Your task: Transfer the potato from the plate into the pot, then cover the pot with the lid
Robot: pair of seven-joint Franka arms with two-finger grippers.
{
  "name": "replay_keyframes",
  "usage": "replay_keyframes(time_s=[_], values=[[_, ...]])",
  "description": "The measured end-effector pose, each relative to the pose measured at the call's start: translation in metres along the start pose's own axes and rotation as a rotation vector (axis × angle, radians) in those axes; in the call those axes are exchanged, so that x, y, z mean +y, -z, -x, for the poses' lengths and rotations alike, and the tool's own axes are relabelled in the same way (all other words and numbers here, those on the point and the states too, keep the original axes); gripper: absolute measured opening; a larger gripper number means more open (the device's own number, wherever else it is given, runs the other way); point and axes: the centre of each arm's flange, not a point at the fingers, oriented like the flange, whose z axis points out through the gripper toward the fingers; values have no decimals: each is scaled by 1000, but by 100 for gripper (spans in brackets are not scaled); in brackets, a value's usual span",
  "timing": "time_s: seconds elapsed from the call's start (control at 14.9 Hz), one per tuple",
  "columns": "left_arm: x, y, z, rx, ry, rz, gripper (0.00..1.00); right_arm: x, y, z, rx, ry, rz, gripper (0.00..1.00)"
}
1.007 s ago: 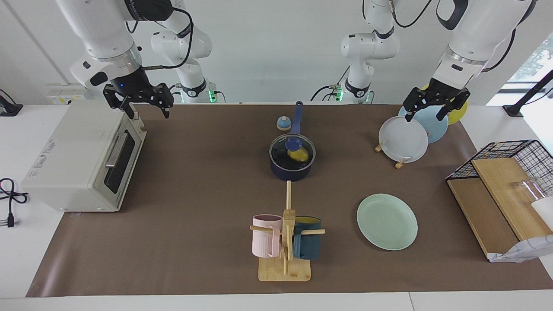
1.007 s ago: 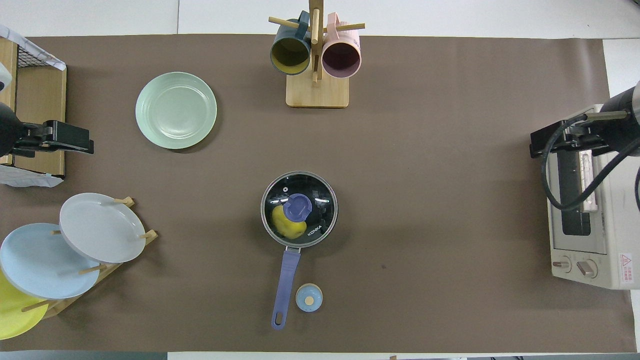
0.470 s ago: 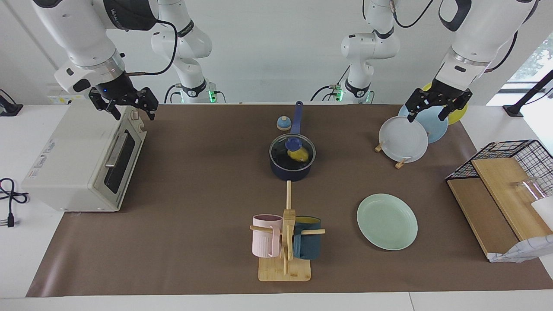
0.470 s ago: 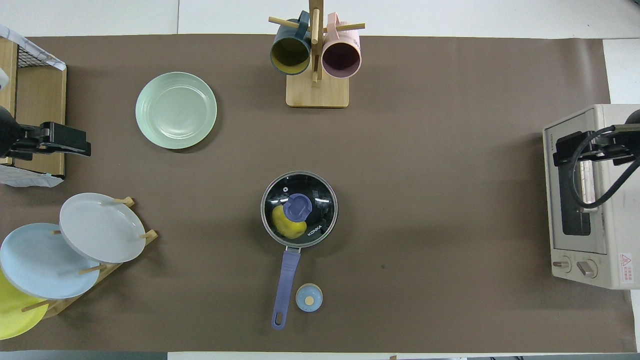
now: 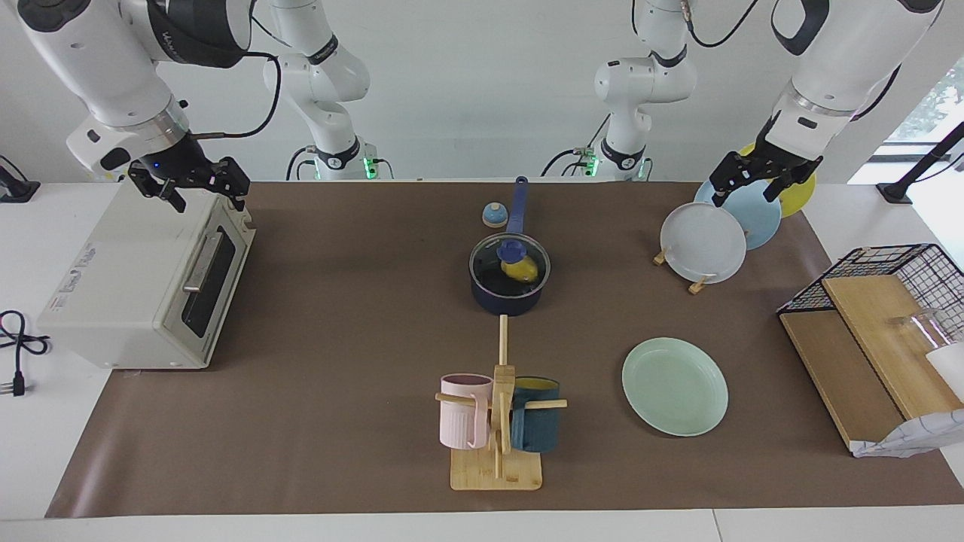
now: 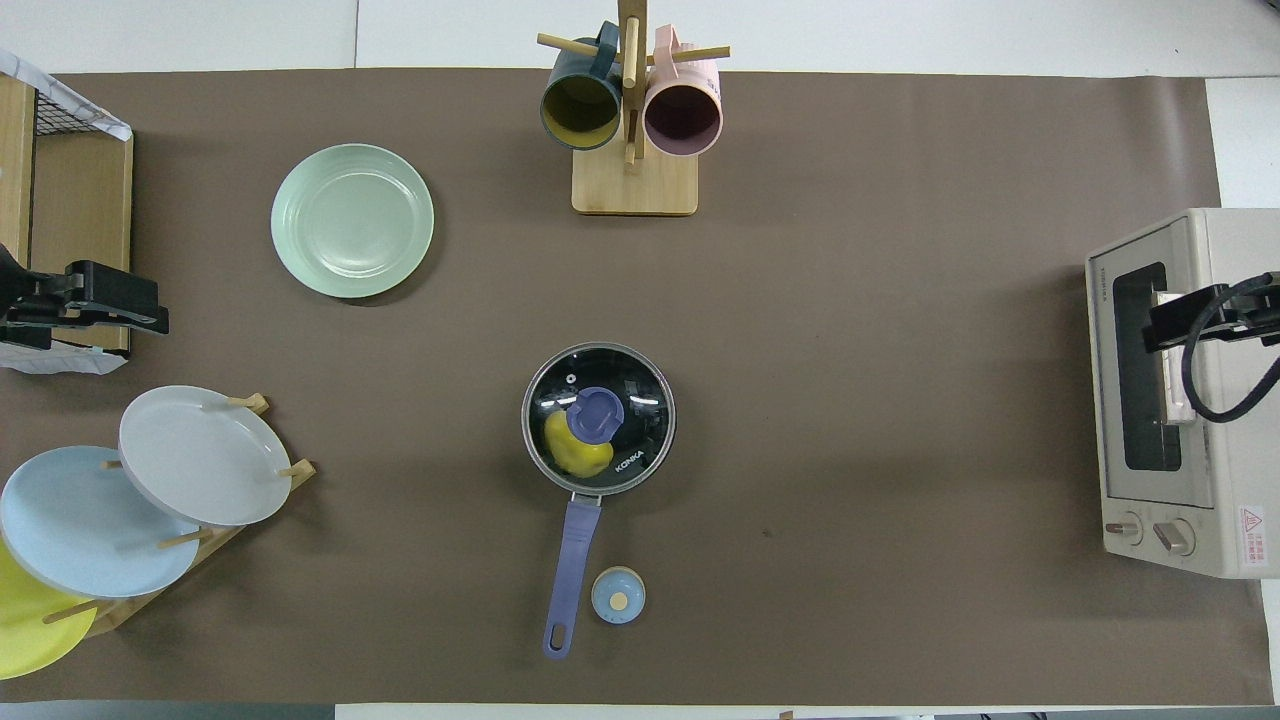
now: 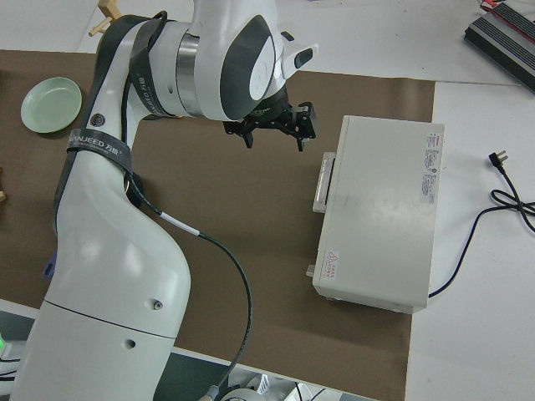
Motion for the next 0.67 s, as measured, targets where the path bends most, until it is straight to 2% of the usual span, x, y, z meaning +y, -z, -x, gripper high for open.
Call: replay_keyframes(time_s=[0.34,0.67], values=[[7,0,1,1,-9,-1,100,6,8,0,28,31,12,100],[10,0,1,1,-15,-1,100,14,5,2,21,22,9,100]])
